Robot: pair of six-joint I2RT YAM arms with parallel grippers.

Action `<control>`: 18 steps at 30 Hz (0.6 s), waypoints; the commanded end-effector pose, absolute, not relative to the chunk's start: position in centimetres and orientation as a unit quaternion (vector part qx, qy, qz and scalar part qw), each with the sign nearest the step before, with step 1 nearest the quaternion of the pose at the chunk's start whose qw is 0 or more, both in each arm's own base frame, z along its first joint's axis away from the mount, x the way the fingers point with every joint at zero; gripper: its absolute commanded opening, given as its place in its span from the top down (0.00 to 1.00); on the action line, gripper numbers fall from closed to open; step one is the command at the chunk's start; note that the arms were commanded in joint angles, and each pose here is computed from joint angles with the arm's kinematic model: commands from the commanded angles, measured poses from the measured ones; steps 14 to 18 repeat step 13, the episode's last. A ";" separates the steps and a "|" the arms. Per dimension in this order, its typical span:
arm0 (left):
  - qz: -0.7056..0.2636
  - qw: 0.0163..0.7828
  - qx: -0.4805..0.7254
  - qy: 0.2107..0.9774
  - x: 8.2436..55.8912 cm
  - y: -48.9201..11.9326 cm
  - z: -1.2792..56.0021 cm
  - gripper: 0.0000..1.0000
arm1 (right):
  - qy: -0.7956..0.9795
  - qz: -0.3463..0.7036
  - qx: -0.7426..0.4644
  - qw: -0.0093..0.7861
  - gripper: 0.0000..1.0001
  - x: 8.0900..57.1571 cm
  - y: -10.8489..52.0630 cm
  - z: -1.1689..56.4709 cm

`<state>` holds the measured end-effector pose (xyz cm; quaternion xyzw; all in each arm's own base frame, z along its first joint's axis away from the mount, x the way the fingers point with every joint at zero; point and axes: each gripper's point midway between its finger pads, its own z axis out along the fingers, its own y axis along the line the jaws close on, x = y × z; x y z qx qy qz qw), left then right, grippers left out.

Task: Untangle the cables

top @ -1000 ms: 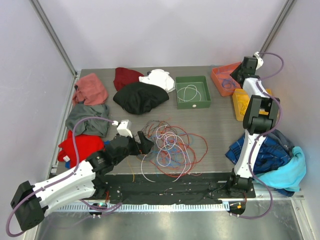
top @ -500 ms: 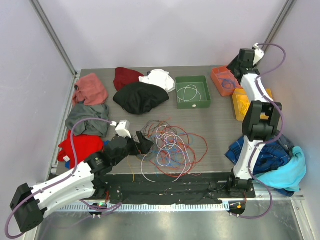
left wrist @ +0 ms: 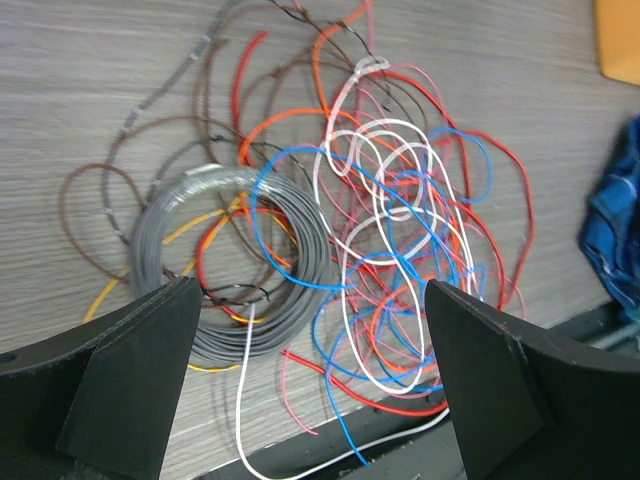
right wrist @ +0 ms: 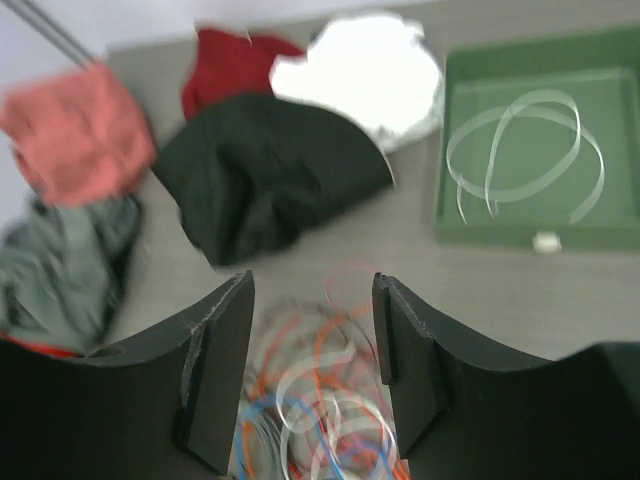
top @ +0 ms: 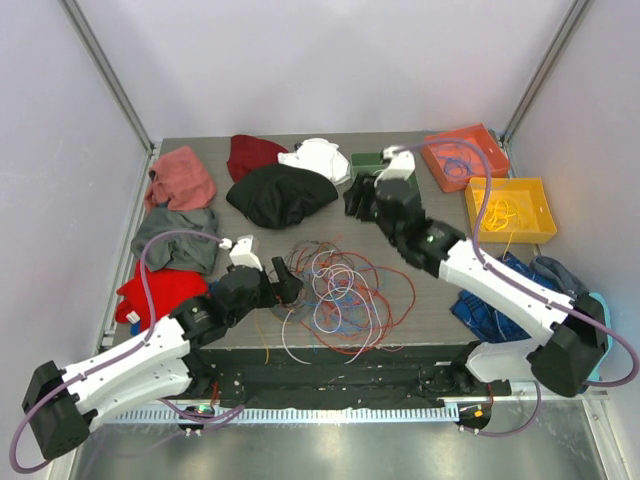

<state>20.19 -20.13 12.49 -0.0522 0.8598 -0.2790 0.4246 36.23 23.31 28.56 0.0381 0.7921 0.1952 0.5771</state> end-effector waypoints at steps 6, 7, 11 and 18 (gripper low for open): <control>-0.208 0.446 -0.093 0.865 21.8 -18.1 14.3 0.00 | 0.807 0.094 -0.051 0.581 0.42 26.6 25.6 22.3; -0.209 0.448 -0.095 0.864 21.9 -18.1 14.5 0.00 | 0.805 0.104 -0.061 0.580 0.42 25.7 26.3 22.2; -0.211 0.452 -0.105 0.860 22.4 -18.4 15.2 0.00 | 0.797 0.151 -0.059 0.582 0.42 24.4 26.4 21.8; -0.204 0.447 -0.106 0.865 22.5 -18.5 15.4 0.00 | 0.787 0.173 -0.059 0.589 0.42 24.1 26.2 22.3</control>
